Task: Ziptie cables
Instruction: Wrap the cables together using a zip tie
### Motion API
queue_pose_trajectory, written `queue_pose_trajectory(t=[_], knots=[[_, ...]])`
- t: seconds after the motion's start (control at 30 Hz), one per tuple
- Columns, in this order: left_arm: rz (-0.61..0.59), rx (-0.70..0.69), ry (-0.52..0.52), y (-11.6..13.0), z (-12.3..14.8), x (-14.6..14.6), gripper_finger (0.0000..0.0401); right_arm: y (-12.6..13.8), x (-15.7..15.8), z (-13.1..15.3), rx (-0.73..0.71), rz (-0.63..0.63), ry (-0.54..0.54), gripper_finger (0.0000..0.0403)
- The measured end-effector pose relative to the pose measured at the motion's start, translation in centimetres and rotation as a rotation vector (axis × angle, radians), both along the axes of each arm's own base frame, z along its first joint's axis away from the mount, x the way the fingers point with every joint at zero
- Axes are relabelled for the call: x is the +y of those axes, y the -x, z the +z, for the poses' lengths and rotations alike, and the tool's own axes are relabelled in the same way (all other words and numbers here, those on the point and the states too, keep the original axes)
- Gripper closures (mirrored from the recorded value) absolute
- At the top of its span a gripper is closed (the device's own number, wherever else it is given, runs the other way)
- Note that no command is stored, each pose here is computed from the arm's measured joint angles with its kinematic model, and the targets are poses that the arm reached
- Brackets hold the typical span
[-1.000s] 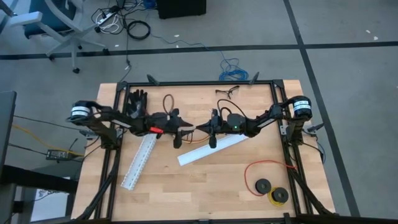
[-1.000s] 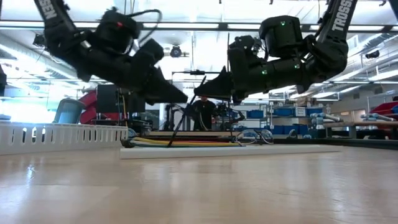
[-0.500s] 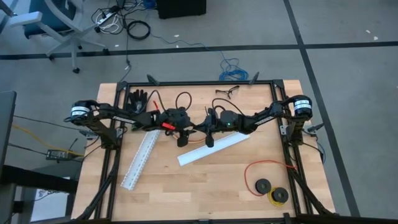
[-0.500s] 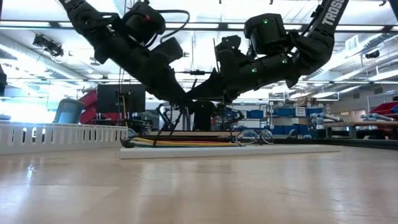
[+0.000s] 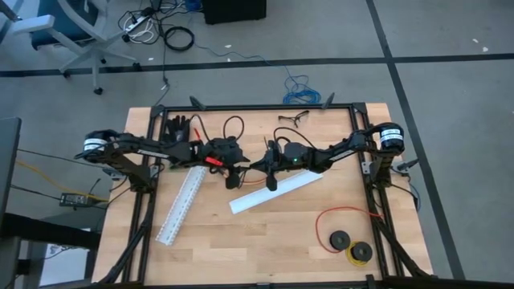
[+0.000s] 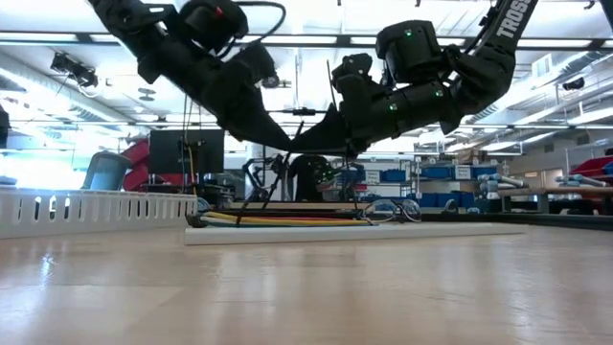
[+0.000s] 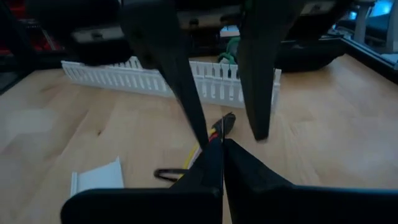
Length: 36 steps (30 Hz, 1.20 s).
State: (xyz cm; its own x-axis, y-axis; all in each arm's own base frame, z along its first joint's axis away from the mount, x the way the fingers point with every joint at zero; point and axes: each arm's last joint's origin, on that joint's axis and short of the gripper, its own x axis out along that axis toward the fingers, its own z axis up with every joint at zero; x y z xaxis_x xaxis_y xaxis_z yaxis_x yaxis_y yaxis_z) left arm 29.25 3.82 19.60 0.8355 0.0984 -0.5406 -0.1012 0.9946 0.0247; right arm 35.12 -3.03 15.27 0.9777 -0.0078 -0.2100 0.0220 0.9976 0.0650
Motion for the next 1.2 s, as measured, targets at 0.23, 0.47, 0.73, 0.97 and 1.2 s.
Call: queue_pose_trajectory(t=[0.23, 0.47, 0.73, 0.97, 1.2], knots=[[-0.031, 0.017, 0.012, -0.06, -0.34, -0.08, 0.0254, -0.01, -0.04, 0.1, -0.009, 0.009, -0.001, 0.0403], [-0.03, -0.005, 0.032, -0.4, -0.54, -0.07, 0.0254, -0.05, -0.07, 0.25, -0.024, 0.013, -0.001, 0.0403], [-0.032, -0.012, 0.032, -0.44, -0.49, -0.07, 0.0311, -0.07, -0.07, 0.33, -0.032, 0.013, 0.0, 0.0403], [-0.035, 0.007, 0.011, -0.33, -0.67, -0.05, 0.039, -0.06, -0.08, 0.32, -0.031, 0.013, -0.001, 0.0403], [-0.036, 0.012, 0.011, -0.31, -0.71, -0.05, 0.0399, 0.01, -0.08, 0.57, -0.033, 0.012, 0.0, 0.0391]])
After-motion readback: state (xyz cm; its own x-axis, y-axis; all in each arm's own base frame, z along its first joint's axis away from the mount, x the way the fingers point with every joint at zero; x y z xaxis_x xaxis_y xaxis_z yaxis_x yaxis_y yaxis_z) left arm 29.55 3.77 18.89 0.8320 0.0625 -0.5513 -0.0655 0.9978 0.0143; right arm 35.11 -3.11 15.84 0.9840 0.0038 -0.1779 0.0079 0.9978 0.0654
